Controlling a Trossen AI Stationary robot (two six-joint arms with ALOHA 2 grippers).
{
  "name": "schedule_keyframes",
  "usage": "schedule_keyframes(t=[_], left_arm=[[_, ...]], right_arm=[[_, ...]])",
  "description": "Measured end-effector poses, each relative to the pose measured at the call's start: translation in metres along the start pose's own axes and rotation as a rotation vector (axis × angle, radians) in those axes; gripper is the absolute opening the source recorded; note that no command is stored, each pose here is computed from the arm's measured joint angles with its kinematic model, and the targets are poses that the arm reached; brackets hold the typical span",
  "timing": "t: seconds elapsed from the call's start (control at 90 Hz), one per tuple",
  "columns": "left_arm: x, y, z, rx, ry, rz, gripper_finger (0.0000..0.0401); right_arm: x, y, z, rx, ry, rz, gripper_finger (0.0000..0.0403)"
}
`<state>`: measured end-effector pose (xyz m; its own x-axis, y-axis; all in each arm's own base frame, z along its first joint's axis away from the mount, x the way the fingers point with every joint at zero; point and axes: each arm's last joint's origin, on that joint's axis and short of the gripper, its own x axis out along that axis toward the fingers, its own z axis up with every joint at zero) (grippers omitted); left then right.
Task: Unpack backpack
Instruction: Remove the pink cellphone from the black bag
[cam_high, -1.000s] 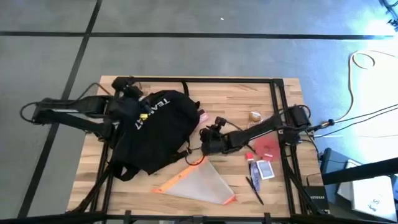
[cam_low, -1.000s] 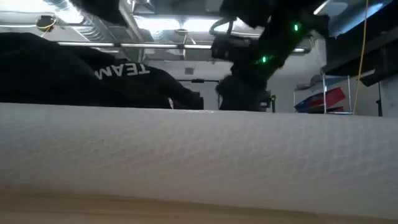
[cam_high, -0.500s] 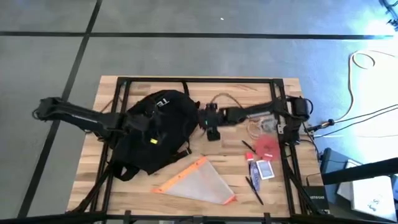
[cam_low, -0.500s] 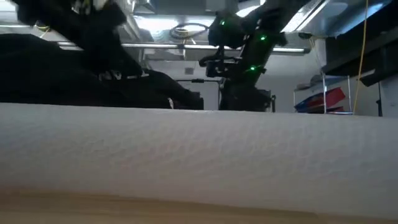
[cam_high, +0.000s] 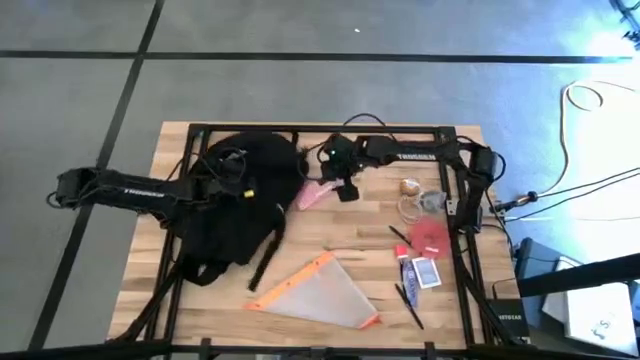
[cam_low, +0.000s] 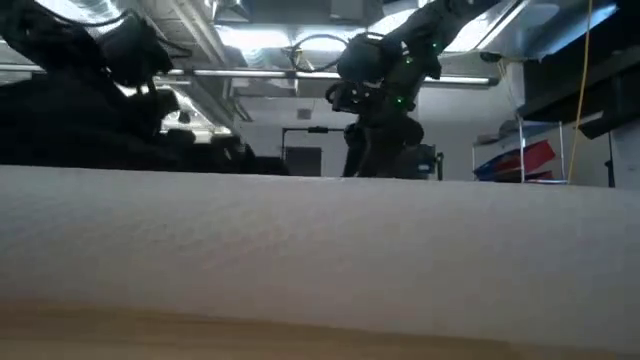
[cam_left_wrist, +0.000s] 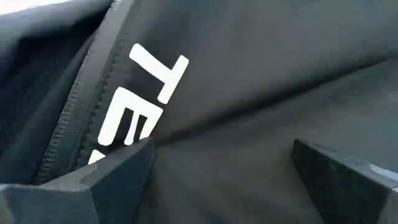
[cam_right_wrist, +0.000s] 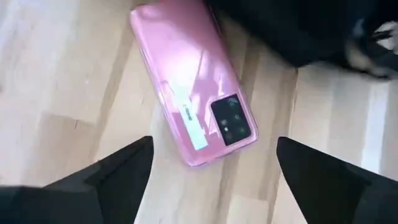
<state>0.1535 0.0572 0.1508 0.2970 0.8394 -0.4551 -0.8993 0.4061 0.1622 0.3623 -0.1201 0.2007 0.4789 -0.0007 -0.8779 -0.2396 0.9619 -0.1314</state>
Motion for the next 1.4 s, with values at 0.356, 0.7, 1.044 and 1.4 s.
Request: schedule_keyframes(t=[0.356, 0.7, 1.044, 1.4], left_arm=[[0.012, 0.009, 0.002, -0.093, 0.022, 0.008, 0.0370], [0.012, 0.009, 0.003, -0.078, 0.016, -0.005, 0.0370], [0.012, 0.008, 0.002, -0.073, 0.024, -0.018, 0.0370], [0.014, 0.013, -0.017, -0.088, 0.060, -0.014, 0.0370]], right_arm=[[0.068, -0.010, 0.006, -0.078, -0.065, 0.052, 0.0323], [0.095, -0.021, 0.019, -0.071, -0.107, 0.156, 0.0323], [0.098, -0.018, 0.012, -0.017, -0.012, 0.168, 0.0323], [0.069, -0.010, 0.003, 0.086, 0.173, 0.159, 0.0323]])
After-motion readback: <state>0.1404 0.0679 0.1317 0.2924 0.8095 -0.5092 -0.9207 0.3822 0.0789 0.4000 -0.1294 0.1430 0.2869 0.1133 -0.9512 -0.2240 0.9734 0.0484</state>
